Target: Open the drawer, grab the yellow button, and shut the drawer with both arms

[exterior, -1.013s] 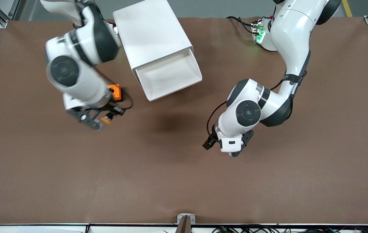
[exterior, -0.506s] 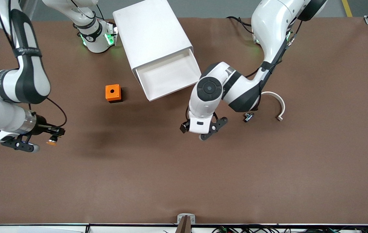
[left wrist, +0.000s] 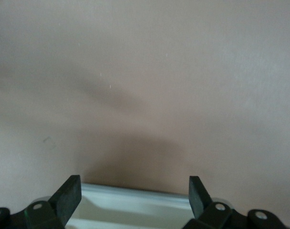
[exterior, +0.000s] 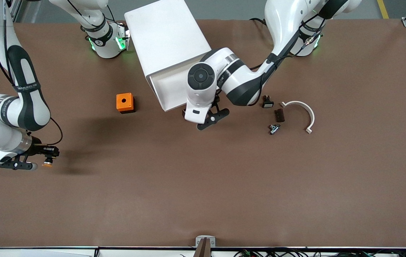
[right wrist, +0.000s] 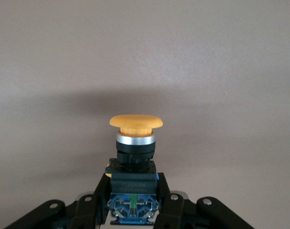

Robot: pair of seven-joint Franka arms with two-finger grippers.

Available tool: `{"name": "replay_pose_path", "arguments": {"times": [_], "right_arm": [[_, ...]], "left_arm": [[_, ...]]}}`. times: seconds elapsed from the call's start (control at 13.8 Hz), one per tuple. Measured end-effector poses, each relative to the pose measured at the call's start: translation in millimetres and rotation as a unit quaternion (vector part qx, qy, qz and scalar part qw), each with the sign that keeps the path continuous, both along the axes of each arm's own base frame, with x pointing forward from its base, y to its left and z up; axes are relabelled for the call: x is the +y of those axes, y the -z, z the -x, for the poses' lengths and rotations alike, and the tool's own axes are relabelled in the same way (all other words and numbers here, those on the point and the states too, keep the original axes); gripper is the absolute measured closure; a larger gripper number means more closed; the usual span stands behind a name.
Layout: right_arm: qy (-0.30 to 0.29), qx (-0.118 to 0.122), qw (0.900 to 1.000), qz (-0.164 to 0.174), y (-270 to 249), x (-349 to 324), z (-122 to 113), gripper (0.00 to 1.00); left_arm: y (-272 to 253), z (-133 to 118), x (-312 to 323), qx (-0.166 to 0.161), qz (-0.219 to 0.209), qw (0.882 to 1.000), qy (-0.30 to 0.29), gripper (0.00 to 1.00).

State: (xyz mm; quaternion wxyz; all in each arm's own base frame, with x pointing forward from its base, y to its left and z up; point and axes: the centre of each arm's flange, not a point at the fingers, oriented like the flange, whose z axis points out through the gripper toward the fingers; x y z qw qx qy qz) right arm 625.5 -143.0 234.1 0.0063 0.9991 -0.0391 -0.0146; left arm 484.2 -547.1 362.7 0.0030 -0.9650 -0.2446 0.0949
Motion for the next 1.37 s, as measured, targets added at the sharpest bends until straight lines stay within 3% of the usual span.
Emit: {"name": "replay_pose_path", "arguments": {"times": [0.22,0.65,0.8,1.09,1.23,1.37], "right_arm": [[-0.002,0.003,1.0,0.001,32.6,-0.1,0.9,0.58],[-0.004,-0.003,1.0,0.002,41.6,1.4,-0.8,0.58],[-0.005,-0.002,1.0,0.002,44.1,2.6,-0.6,0.43],[-0.01,-0.006,1.0,0.001,39.3,7.6,-4.9,0.04],[-0.015,0.004,1.0,-0.003,21.1,13.0,-10.3,0.0],[-0.02,0.03,0.999,-0.012,-18.7,28.0,-15.2,0.0]], "left_arm": [[-1.1,19.4,-12.9,0.012,0.0,1.0,0.018,0.0],[-1.1,48.1,-32.8,0.045,0.015,0.998,0.029,0.0],[0.5,56.1,-37.4,0.061,0.021,0.997,0.029,0.0],[6.3,75.8,-47.7,0.102,0.036,0.994,0.025,0.0],[7.9,80.2,-49.6,0.122,0.045,0.991,0.018,0.0],[8.9,82.0,-50.2,0.135,0.051,0.989,0.012,0.0]]}}
